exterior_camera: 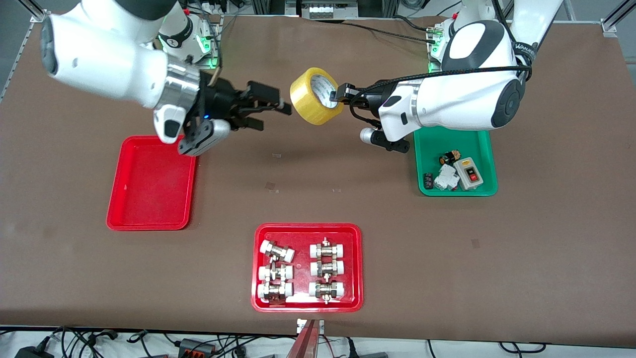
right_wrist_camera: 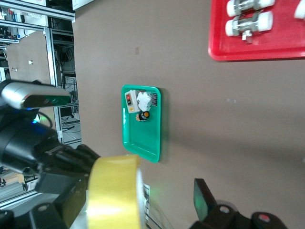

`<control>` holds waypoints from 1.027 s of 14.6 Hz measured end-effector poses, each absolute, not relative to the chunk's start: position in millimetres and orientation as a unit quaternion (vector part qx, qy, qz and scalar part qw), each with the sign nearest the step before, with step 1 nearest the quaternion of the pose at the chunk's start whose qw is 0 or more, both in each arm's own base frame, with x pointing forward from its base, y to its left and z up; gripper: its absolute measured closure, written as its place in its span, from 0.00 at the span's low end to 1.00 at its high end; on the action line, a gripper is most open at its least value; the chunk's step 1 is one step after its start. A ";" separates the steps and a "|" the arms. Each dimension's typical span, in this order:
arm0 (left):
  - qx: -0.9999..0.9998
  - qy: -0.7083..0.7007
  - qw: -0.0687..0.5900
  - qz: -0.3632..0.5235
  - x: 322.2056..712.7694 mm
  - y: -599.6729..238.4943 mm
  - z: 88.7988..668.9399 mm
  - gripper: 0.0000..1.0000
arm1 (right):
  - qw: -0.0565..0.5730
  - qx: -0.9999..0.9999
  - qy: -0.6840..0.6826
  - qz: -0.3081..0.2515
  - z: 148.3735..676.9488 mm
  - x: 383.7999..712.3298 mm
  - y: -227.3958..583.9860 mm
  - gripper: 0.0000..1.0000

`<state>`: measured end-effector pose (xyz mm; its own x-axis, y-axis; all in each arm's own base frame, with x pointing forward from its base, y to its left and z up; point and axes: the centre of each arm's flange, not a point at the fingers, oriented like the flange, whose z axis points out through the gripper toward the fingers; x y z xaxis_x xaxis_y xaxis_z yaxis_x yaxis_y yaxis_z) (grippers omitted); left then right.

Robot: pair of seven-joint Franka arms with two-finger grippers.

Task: Left arm passes tape to right arm into tray
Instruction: 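Grasp the tape roll with the right gripper beside the left gripper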

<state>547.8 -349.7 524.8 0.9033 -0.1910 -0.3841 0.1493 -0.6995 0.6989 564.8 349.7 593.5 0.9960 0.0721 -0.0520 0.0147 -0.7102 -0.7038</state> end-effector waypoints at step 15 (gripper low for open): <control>0.894 -0.011 0.384 -0.233 550.2 -337.6 523.7 0.78 | 0.354 -0.933 -0.047 0.053 587.6 532.5 400.7 0.00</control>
<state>550.2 -337.6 523.7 0.8916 -0.1978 -0.4073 0.1590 -0.7055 0.6907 532.5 400.7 587.6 0.9900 0.1252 -0.0656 0.0501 -0.7450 -0.6652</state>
